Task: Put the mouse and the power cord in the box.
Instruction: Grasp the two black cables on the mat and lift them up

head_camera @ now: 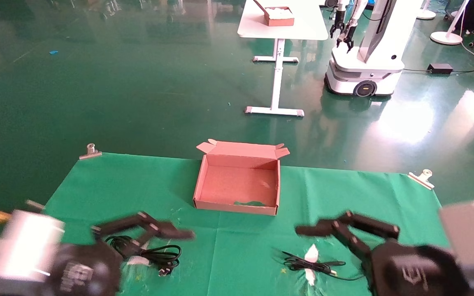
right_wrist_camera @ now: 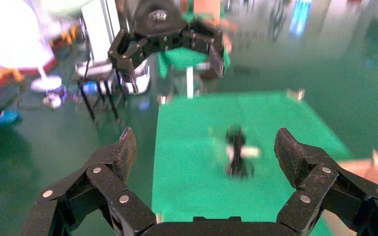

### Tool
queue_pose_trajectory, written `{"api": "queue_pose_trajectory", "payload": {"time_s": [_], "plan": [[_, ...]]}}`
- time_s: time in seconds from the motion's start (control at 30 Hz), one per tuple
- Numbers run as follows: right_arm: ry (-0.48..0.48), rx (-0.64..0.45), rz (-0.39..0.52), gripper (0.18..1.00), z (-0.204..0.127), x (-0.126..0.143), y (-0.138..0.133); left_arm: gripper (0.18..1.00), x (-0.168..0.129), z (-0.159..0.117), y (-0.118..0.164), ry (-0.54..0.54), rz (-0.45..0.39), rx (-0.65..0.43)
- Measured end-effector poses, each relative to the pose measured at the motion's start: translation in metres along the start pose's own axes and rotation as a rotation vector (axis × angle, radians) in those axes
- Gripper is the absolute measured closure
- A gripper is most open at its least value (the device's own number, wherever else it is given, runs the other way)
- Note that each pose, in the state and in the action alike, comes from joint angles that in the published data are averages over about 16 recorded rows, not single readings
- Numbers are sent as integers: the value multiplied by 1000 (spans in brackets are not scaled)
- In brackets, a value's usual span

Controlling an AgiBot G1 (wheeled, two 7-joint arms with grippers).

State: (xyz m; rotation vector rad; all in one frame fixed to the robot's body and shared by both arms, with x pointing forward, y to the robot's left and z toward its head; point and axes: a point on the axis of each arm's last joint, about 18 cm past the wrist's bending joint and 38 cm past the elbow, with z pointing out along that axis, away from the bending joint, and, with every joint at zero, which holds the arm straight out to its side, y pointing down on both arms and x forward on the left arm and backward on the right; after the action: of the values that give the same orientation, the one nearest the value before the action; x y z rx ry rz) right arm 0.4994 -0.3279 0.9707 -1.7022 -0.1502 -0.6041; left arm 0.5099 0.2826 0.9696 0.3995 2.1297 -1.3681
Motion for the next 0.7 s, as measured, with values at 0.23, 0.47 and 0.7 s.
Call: {"api": "queue_pose_trajectory", "payload": {"time_s": [0.23,0.47,0.7], "plan": [[88,-224,-15,178,-17,35,53,184,-43,27,42,47,150,-339],[103,-482,-77,178,-11,75,110,184,-90,39,83,63,211,-590],[19,-668,-174,178,23,98,149,184,-111,39,120,67,198,-717]]}}
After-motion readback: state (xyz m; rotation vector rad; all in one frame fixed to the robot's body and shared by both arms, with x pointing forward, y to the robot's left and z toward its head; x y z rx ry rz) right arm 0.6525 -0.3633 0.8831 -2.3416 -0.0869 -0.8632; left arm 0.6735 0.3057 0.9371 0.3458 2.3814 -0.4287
